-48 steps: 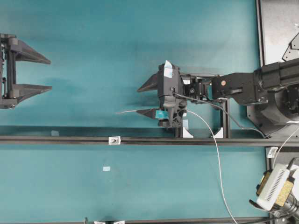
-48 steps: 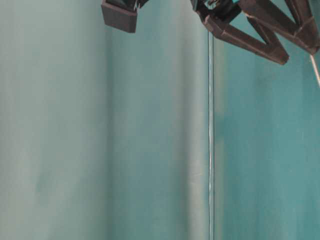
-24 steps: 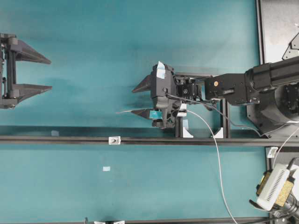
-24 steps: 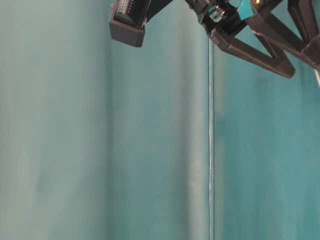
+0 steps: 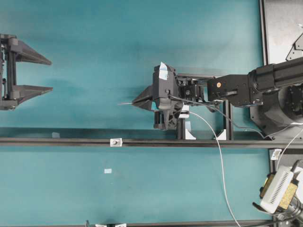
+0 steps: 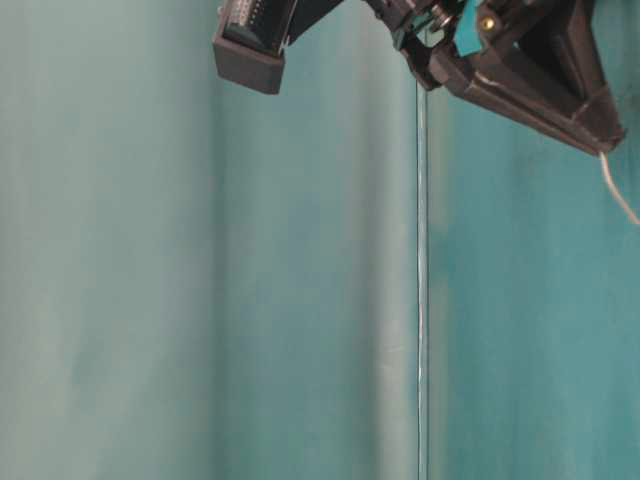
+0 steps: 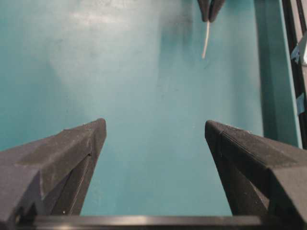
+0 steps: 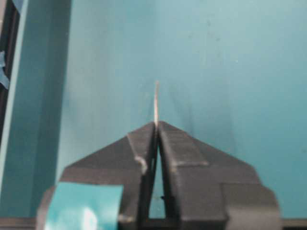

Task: Insert the wire into the hole on the right side and pull it with the left arm.
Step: 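Close the right gripper on the white wire's free end, then pull the wire out and carry it down toward the white bracket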

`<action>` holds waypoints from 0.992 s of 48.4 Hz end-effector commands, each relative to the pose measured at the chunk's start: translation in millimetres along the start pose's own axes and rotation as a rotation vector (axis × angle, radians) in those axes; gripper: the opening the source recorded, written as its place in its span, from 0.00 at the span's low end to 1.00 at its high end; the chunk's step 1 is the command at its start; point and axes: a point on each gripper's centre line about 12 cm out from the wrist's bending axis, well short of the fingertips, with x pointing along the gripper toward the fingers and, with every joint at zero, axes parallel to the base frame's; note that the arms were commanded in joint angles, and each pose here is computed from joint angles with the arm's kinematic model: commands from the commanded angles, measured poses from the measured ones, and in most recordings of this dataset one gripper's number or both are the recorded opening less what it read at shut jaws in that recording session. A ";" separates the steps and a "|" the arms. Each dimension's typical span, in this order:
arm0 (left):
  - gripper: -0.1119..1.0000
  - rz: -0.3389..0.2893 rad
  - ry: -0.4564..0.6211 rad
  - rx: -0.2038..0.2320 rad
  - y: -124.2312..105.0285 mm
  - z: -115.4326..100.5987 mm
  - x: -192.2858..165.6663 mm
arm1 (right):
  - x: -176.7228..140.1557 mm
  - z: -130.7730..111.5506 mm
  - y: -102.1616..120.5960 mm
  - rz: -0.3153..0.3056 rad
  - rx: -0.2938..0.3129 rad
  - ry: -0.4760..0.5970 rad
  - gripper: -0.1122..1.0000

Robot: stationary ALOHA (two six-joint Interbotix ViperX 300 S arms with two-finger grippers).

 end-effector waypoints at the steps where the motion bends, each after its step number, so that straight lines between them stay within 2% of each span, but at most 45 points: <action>1: 0.56 0.004 -0.017 -0.005 1.0 4.6 0.3 | -0.1 11.2 3.2 0.010 -0.005 -0.037 0.10; 5: 0.56 0.004 -0.016 -0.005 1.0 4.4 0.3 | -0.2 10.7 3.0 0.010 -0.004 -0.036 0.05; 22: 0.56 0.004 -0.014 -0.009 1.1 3.4 -0.1 | -1.0 10.1 2.9 0.009 -0.005 -0.029 0.05; 32: 0.56 0.004 -0.016 -0.039 1.0 4.0 0.1 | -14.1 18.3 4.7 0.010 -0.005 -0.037 0.05; 42: 0.56 0.004 -0.013 -0.097 1.2 3.1 0.1 | -33.4 26.4 6.4 0.013 0.004 -0.049 0.05; 48: 0.56 -0.012 -0.016 -0.095 -3.2 3.1 1.3 | -41.4 27.6 6.7 0.015 0.004 -0.060 0.05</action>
